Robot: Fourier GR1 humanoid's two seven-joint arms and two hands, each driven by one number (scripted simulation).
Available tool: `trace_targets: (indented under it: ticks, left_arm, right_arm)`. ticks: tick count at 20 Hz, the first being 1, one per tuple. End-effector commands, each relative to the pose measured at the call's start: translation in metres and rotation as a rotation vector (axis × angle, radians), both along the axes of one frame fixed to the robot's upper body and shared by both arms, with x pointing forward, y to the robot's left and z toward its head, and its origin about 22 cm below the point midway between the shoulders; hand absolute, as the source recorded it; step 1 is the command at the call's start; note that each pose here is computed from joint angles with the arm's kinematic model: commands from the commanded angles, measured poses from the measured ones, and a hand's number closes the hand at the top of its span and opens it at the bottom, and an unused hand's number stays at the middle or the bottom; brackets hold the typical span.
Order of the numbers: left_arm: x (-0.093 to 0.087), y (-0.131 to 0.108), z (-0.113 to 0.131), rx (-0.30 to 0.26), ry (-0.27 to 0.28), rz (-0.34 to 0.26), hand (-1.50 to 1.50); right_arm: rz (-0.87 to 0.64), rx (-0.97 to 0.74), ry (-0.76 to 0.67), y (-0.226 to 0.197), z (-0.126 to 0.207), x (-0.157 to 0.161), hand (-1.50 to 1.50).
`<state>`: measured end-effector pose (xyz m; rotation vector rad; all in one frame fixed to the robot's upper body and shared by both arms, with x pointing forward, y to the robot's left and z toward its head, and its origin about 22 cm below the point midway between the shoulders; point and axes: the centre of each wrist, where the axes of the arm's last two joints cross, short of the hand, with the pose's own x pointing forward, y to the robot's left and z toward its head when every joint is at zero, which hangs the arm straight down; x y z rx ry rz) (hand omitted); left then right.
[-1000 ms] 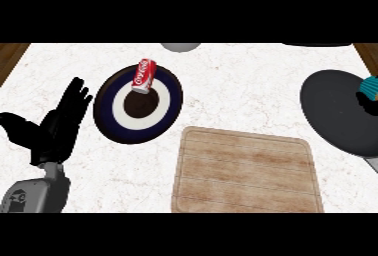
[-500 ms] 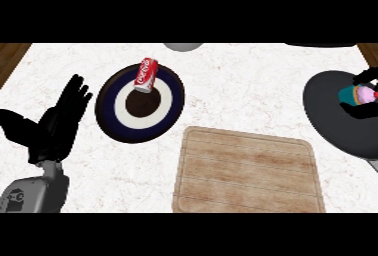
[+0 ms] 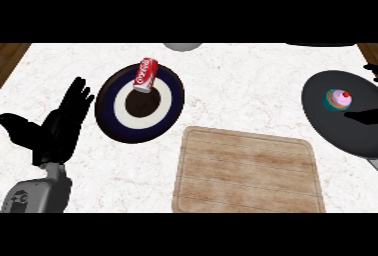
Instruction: Pick the cupcake from the cutting board and place it in the pan
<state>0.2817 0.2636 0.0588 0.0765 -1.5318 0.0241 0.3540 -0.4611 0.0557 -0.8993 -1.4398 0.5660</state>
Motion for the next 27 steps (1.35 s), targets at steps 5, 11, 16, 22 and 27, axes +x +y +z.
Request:
trace_targets:
  ticks: [5, 11, 16, 22, 27]
  left_arm:
    - [0.009, 0.002, -0.005, -0.002, -0.012, 0.024, 0.0]
    - [-0.005, 0.01, -0.005, 0.005, 0.003, 0.022, 0.0]
    - [-0.002, 0.003, -0.008, -0.003, -0.001, 0.017, 0.0]
    - [0.008, 0.005, -0.009, 0.005, -0.004, 0.037, 0.0]
    - [-0.002, 0.012, -0.01, 0.008, 0.02, 0.031, 0.0]
  right_arm:
    - [-0.019, 0.382, -0.179, -0.047, 0.017, -0.027, -1.5]
    - [0.032, 0.562, -0.236, -0.114, 0.025, -0.103, -1.5]
    - [0.122, 0.688, -0.23, -0.138, 0.03, -0.14, -1.5]
    - [0.117, 0.648, -0.243, -0.151, 0.033, -0.167, -1.5]
    - [0.099, 0.617, -0.213, -0.156, 0.02, -0.192, -1.5]
